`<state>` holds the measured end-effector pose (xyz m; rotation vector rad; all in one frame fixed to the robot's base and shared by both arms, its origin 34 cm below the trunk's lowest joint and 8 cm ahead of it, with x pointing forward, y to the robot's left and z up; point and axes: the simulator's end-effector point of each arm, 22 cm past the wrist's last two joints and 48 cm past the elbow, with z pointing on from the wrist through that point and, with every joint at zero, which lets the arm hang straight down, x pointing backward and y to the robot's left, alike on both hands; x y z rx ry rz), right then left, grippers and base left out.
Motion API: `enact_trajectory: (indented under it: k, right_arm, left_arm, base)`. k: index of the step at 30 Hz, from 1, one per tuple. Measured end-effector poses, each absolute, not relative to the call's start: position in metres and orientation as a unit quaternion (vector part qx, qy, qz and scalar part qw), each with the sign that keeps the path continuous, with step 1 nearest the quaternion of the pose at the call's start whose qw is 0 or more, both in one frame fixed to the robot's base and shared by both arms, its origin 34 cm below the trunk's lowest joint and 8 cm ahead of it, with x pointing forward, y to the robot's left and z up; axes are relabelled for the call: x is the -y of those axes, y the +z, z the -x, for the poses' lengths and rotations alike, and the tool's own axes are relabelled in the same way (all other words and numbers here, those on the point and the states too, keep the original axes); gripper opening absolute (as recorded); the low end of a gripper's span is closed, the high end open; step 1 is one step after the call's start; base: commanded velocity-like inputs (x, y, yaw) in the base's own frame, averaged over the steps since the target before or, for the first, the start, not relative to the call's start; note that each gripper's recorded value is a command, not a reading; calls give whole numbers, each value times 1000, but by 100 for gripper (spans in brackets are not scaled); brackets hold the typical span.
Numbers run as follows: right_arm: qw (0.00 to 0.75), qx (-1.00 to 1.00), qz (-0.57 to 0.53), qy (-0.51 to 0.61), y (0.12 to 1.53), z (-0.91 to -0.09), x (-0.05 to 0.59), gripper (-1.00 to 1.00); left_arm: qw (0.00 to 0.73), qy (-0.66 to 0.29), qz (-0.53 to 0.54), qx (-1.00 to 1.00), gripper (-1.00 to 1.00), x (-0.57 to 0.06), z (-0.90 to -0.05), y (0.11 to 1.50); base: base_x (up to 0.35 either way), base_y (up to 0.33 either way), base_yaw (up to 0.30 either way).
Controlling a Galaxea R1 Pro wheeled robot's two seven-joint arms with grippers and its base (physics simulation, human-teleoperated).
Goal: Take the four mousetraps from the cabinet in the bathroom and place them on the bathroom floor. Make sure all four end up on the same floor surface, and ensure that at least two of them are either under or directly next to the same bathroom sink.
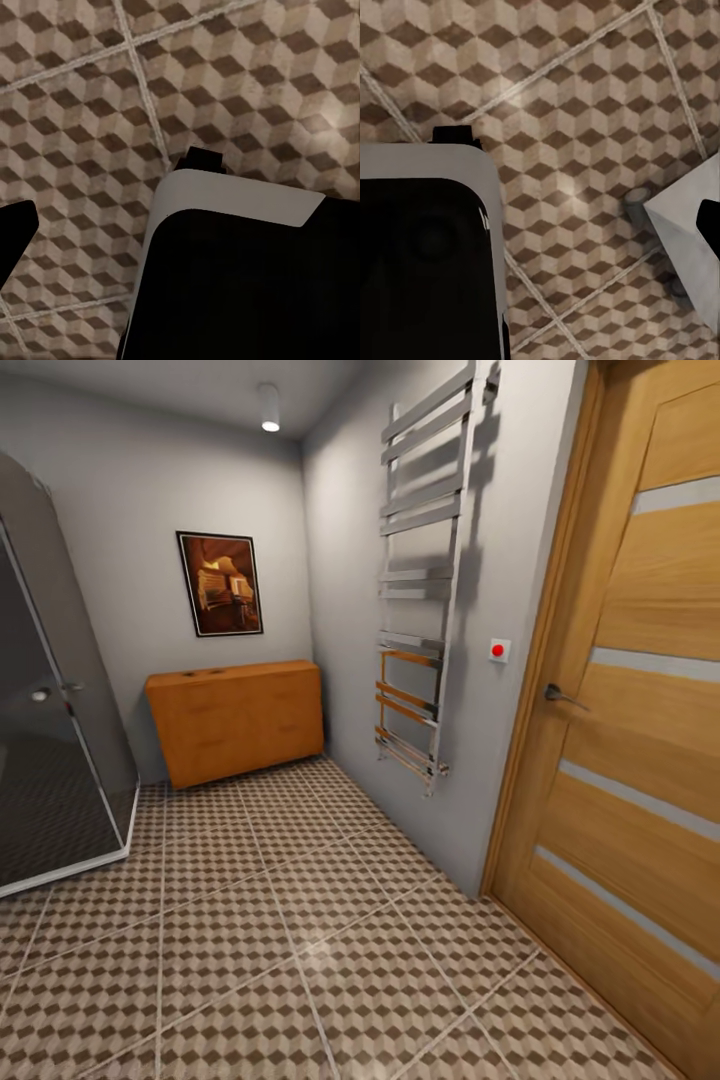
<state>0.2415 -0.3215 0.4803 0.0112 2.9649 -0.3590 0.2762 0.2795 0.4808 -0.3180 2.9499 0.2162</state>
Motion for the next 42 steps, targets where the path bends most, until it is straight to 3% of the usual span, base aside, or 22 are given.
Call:
enact_trajectory:
  k: [42]
  right_arm:
    - [78,-990,-4,-120,480,-242,321,100]
  left_arm:
    - [82,70,105,-989,100,-276,-275,481]
  base:
    - [0,0,300]
